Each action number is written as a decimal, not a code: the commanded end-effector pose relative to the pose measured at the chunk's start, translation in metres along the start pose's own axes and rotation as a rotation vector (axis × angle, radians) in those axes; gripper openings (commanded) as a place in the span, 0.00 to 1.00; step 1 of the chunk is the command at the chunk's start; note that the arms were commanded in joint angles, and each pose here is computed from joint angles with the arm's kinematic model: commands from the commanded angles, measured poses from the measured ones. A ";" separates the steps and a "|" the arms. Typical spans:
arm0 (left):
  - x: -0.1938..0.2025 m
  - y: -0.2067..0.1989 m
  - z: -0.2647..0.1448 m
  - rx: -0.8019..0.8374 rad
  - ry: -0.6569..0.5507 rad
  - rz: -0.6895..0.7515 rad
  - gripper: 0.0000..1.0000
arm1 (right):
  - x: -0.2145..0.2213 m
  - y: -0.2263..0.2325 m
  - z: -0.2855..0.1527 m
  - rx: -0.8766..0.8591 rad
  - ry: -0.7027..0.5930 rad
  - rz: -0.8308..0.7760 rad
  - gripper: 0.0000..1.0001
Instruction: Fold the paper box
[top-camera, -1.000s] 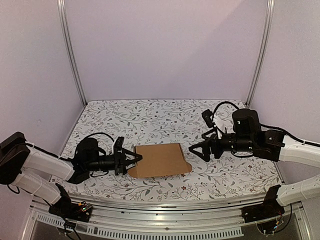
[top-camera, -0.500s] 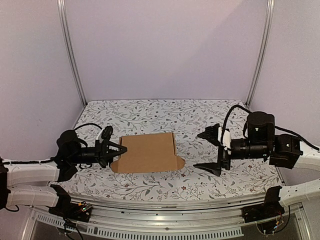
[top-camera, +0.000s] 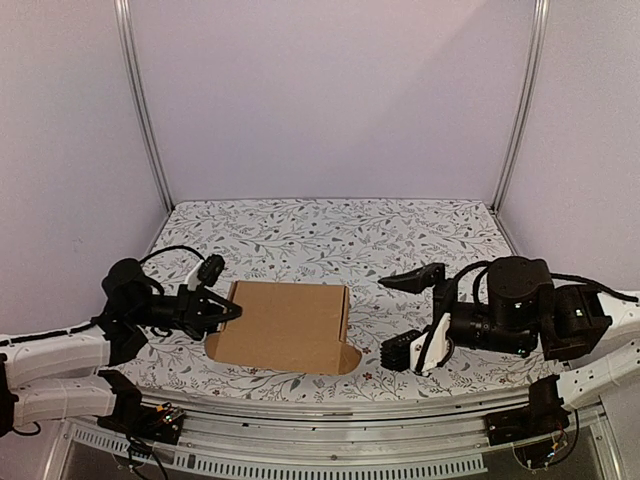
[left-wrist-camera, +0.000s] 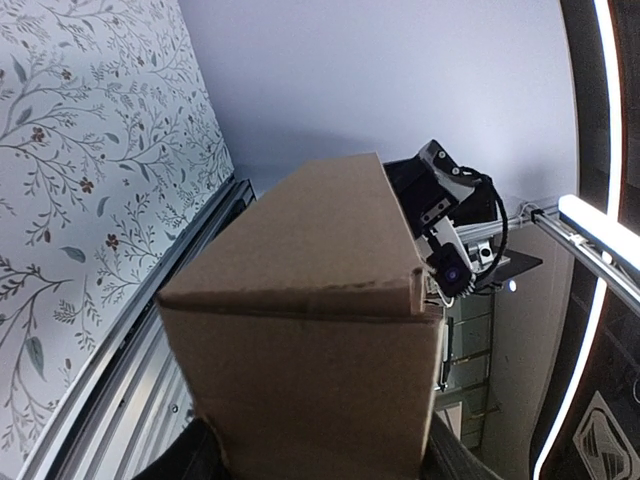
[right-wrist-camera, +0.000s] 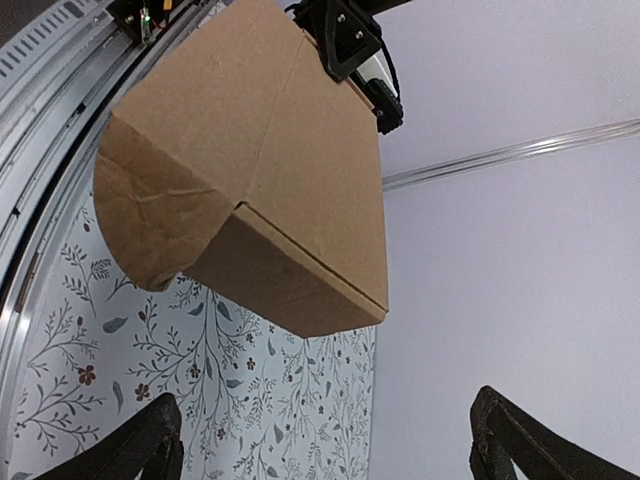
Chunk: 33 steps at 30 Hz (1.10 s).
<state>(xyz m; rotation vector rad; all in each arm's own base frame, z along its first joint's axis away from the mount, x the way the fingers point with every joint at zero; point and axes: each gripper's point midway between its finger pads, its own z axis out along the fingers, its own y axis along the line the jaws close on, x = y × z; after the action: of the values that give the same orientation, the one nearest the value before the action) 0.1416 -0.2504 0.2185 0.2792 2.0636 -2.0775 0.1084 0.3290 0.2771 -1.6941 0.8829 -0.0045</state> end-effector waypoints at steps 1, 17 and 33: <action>0.003 -0.011 -0.002 0.019 0.031 0.040 0.19 | 0.002 -0.018 0.002 0.123 0.098 -0.281 0.99; 0.011 -0.025 -0.005 0.034 0.064 0.098 0.19 | -0.038 0.016 0.040 0.209 0.053 -0.654 0.99; 0.015 -0.034 -0.005 0.050 0.088 0.125 0.18 | -0.050 0.018 0.054 0.233 0.046 -0.677 0.99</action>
<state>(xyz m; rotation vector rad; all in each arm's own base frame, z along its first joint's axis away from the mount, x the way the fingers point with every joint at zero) 0.1200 -0.2457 0.2326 0.4412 2.0353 -2.0854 0.0865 0.3962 0.2568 -1.7335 0.2791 -0.5718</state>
